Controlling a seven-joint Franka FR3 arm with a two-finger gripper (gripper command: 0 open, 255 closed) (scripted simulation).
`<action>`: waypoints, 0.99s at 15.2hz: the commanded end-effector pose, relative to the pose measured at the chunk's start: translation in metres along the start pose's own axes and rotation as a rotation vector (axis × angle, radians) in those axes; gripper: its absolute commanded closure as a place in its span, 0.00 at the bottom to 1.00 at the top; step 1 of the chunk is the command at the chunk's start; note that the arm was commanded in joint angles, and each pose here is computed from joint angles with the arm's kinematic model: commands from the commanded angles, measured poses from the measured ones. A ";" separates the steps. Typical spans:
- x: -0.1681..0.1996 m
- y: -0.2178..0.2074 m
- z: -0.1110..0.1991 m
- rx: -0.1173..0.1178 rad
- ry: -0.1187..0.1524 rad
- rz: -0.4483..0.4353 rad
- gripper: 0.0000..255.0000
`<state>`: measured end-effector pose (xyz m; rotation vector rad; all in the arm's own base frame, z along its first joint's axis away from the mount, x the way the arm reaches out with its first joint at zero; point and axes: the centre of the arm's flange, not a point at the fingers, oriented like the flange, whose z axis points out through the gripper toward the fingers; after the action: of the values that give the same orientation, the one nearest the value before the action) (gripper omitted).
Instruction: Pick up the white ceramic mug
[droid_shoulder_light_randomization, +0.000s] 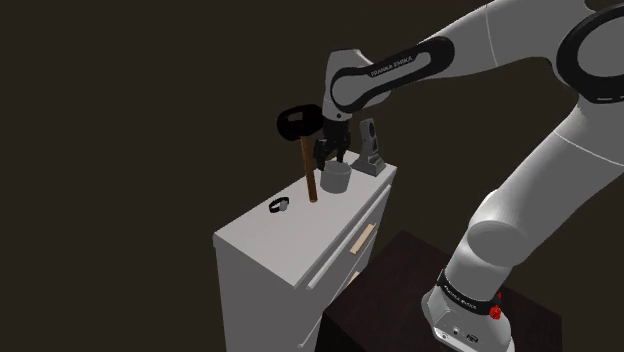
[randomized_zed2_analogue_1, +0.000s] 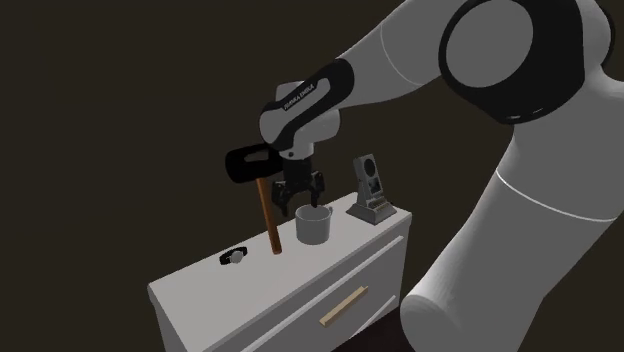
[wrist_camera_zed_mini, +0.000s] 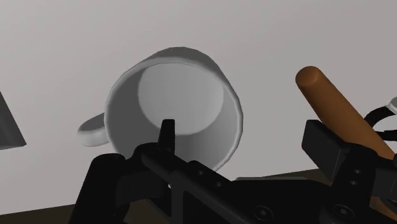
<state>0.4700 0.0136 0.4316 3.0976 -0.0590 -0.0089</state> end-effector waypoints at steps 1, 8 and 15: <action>0.008 -0.003 0.017 -0.003 -0.015 -0.008 0.00; 0.008 -0.004 0.051 -0.003 -0.015 -0.008 0.00; 0.007 -0.006 0.047 -0.004 -0.015 -0.008 1.00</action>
<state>0.4748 0.0099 0.4248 3.0920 -0.0715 0.1003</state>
